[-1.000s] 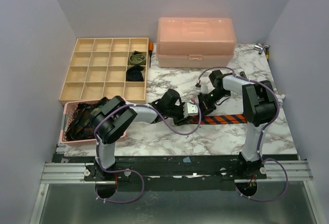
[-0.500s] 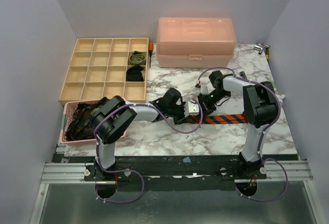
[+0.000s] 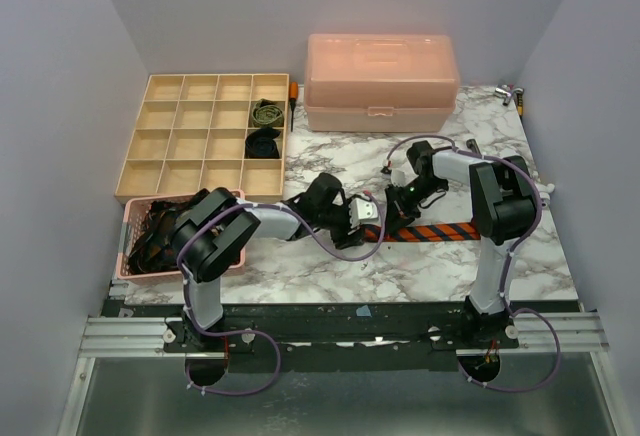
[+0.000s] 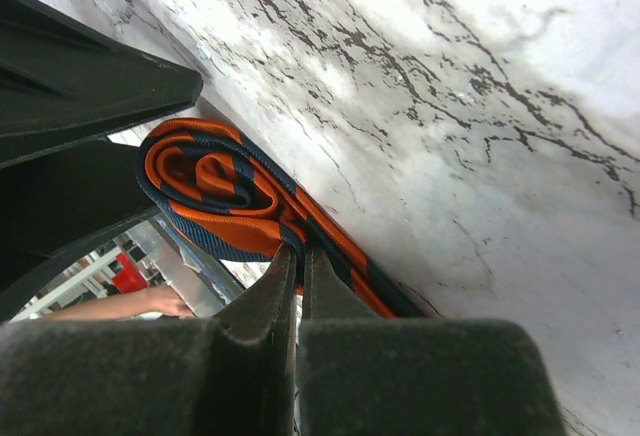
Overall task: Roll the ties
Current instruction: Roll the tie at the center of the board.
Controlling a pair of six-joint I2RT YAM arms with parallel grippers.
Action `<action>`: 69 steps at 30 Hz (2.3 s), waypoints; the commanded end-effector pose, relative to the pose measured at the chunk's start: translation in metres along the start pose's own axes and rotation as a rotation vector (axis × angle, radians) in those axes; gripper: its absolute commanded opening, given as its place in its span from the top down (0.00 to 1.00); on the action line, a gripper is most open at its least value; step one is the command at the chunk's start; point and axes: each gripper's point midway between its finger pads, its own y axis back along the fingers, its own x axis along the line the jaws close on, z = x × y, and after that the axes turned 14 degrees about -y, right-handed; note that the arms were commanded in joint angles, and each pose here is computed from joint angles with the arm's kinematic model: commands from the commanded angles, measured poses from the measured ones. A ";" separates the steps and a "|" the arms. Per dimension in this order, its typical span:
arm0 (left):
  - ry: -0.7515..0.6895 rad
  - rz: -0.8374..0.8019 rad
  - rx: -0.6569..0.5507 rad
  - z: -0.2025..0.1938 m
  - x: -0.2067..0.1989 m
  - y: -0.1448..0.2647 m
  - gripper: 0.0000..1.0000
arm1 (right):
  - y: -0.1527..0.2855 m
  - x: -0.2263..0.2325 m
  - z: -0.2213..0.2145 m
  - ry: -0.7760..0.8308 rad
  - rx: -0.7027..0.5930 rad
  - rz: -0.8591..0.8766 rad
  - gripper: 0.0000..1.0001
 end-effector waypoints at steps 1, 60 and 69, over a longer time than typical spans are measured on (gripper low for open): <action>0.001 -0.057 -0.031 -0.001 -0.009 -0.009 0.43 | -0.022 -0.060 0.000 0.026 0.010 -0.216 1.00; -0.021 -0.154 0.384 -0.077 -0.039 -0.036 0.79 | 0.026 -0.001 -0.001 0.029 -0.031 -0.018 0.58; -0.020 -0.163 0.406 -0.077 -0.041 -0.036 0.79 | 0.046 0.029 -0.011 0.034 -0.024 0.091 0.51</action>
